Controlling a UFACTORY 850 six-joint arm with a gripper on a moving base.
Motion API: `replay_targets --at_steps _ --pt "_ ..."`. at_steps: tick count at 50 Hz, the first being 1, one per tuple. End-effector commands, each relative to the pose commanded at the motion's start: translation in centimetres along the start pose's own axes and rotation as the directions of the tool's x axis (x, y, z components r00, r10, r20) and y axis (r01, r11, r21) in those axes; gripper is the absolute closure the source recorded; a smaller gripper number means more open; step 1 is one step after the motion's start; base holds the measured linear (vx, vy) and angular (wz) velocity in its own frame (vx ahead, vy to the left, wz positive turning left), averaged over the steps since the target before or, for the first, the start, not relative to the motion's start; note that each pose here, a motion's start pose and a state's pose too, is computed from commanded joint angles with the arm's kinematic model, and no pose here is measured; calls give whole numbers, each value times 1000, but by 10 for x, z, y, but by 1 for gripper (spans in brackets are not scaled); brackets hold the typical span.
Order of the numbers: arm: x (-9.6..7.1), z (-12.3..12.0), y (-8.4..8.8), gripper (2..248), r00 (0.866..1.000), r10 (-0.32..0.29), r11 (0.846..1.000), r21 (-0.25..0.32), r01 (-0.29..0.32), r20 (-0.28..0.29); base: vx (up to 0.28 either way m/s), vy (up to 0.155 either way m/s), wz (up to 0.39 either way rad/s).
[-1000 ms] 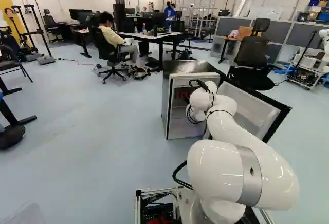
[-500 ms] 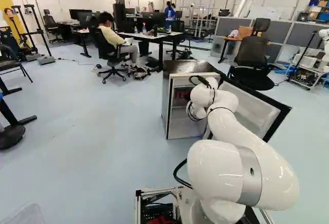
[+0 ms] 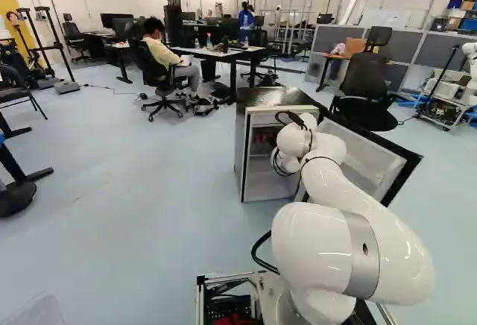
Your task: Grab a drink from the fridge
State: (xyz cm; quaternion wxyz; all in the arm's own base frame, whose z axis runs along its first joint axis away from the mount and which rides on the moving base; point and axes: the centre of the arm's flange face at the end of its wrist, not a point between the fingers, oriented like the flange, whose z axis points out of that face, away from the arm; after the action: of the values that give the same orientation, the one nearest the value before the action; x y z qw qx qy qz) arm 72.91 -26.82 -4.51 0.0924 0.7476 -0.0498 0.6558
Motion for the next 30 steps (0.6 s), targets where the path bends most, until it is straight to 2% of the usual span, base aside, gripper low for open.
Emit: replay_targets --at_steps 11,12,17,18,22,23,30 --pt "0 0 0 3 1000 0 1000 0 0 0 0 0 0" --pt "0 0 0 12 1000 0 1000 0 0 0 0 0 0" --pt "0 0 0 12 1000 0 1000 0 0 0 0 0 0" --pt "0 0 0 26 1000 0 1000 0 0 0 0 0 0" --pt "0 0 0 26 1000 0 1000 0 0 0 0 0 0" --pt "0 0 0 38 1000 0 1000 0 0 0 0 0 0" --pt "0 0 0 46 1000 0 1000 0 0 0 0 0 0"
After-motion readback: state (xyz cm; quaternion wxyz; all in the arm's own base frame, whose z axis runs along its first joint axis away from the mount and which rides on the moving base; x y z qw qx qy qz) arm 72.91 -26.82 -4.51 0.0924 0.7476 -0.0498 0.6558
